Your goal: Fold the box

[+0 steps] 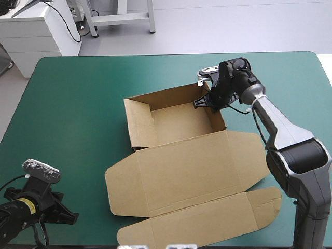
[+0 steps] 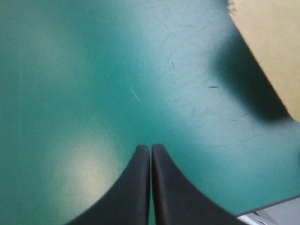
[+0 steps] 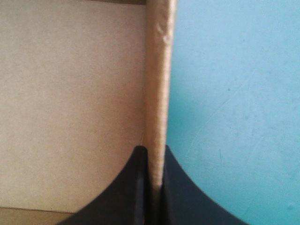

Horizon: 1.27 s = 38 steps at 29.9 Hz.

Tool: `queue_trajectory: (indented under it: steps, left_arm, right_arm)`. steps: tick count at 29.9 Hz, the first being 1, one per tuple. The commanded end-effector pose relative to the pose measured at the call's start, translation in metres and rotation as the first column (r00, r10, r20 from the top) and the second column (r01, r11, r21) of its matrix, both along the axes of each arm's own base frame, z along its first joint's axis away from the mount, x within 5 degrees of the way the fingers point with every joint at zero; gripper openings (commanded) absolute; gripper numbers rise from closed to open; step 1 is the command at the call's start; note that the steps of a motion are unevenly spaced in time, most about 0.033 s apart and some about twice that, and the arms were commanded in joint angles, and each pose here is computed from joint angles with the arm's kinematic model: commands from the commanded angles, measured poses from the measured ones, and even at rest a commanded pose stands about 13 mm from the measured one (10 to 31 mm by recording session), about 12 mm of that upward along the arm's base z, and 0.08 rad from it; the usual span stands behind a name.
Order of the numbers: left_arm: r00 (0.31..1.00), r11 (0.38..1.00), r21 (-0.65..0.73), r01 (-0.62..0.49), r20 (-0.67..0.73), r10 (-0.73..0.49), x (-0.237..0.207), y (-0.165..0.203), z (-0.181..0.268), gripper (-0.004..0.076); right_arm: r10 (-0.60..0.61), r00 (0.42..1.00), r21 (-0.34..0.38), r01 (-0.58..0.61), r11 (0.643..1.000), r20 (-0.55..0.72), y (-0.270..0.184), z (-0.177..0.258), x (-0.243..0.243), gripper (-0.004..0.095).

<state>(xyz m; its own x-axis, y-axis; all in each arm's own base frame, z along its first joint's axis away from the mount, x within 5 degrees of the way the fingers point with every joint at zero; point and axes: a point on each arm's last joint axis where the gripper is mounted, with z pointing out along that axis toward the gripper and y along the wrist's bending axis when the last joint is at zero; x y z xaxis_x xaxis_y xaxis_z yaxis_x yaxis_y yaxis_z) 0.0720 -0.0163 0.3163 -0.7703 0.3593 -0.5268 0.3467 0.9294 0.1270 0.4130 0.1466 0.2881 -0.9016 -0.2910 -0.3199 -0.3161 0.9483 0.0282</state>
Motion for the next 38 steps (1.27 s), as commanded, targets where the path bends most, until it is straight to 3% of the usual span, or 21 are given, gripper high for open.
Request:
queue_trajectory:
  steps: [1, 6, 12, 21, 29, 38]
  left_arm:
    - [1.0, 1.0, 0.007, -0.013, -0.015, 0.013, -0.002, 0.001, 0.005, -0.0008]
    - [1.0, 1.0, 0.009, -0.014, -0.015, 0.014, -0.002, 0.002, 0.005, -0.0008]
    - [1.0, 1.0, 0.013, -0.012, -0.015, 0.013, -0.002, 0.002, 0.005, -0.0008]
    - [1.0, 1.0, 0.03, 0.004, -0.011, -0.004, -0.002, 0.002, 0.005, -0.0008]
    - [1.0, 0.998, 0.063, -0.005, 0.01, 0.005, 0.0, 0.005, 0.006, -0.0008]
    - [1.0, 0.998, 0.06, -0.004, 0.018, 0.003, 0.001, 0.005, 0.006, -0.0008]
  right_arm:
    - [0.021, 0.993, -0.088, -0.011, 0.996, 0.115, -0.013, 0.036, -0.006, -0.0021]
    - [0.009, 0.977, -0.152, 0.024, 0.988, 0.212, -0.033, 0.064, -0.001, -0.0021]
    - [-0.114, 0.943, -0.117, 0.158, 0.981, 0.311, -0.088, 0.096, 0.01, -0.0021]
    - [-0.316, 0.895, -0.078, 0.356, 0.931, 0.313, -0.207, 0.101, 0.008, -0.0021]
    - [-0.495, 0.804, -0.089, 0.548, 0.832, 0.329, -0.312, 0.101, -0.019, -0.0021]
    - [-0.594, 0.739, -0.045, 0.637, 0.769, 0.318, -0.355, 0.101, -0.04, -0.0018]
